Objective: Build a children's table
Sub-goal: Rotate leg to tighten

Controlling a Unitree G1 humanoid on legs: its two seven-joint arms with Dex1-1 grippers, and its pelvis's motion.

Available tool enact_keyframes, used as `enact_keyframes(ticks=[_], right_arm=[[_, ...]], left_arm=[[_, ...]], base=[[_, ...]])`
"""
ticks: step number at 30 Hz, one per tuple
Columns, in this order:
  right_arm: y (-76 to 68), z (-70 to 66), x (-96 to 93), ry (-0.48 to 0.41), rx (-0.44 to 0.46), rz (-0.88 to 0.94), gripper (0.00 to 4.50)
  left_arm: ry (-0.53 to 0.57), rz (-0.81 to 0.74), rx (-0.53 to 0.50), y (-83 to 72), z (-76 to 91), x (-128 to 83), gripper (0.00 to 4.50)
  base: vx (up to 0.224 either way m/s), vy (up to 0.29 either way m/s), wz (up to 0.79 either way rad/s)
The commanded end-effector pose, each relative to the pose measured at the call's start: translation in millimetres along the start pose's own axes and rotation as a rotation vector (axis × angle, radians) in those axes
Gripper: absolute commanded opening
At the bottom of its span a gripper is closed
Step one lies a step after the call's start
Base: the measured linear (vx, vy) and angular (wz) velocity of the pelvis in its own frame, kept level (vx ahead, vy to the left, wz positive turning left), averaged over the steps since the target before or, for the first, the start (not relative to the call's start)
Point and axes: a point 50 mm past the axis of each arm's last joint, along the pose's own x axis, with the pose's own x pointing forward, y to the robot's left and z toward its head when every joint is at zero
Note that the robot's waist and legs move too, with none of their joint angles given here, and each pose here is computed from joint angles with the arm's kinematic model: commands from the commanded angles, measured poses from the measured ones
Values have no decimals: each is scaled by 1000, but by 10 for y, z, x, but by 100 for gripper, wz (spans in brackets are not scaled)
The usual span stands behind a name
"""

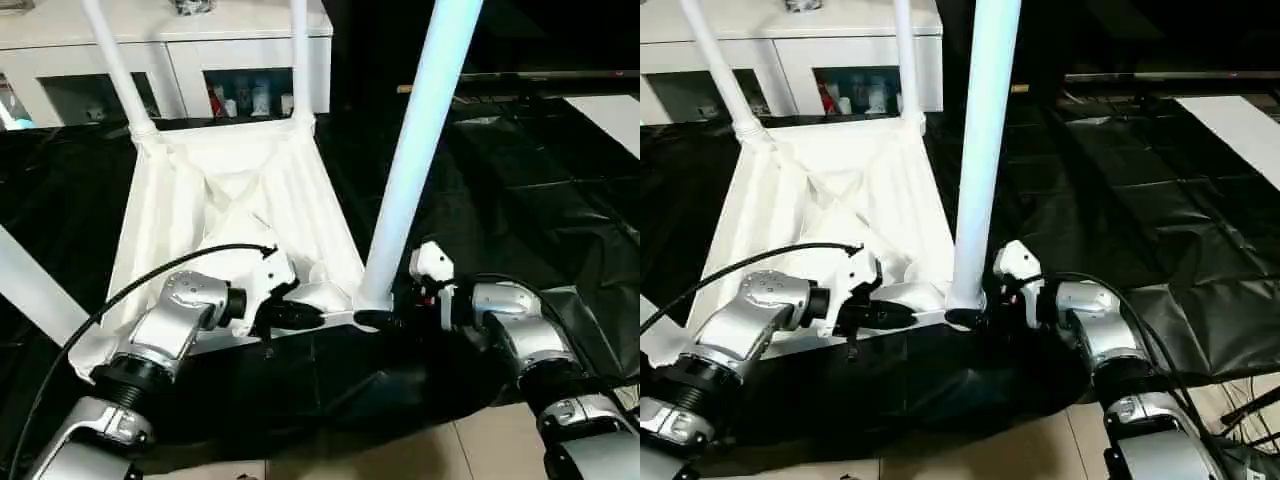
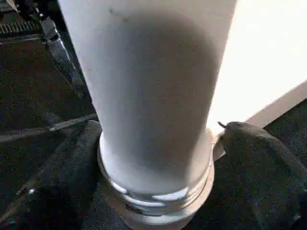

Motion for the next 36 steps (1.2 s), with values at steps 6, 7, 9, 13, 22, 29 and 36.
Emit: enact_keyframes(ticks=[6, 7, 9, 13, 22, 29, 36], right_arm=[[7, 2, 31, 8, 9, 32, 325], [11, -4, 33, 9, 11, 35, 315], [18, -13, 34, 10, 14, 37, 312], [33, -41, 35, 17, 20, 45, 281], [-16, -63, 186, -108, 158, -169, 272], [76, -128, 496, -162, 268, -359, 272], [84, -113, 820, -93, 340, -617, 272]], left_arm=[[62, -66, -53, -101, -172, 64, 0], [63, -66, -54, -101, -174, 61, 0], [63, -65, -54, -101, -176, 60, 0], [66, -66, -56, -104, -183, 56, 0], [48, 47, -74, -14, -153, 129, 0], [44, 194, -106, 65, -120, 280, 0], [15, 357, -176, 131, 1, 520, 0]], base=[[0, 0, 0], [0, 0, 0], [0, 0, 0], [0, 0, 0], [0, 0, 0], [0, 0, 0], [0, 0, 0]])
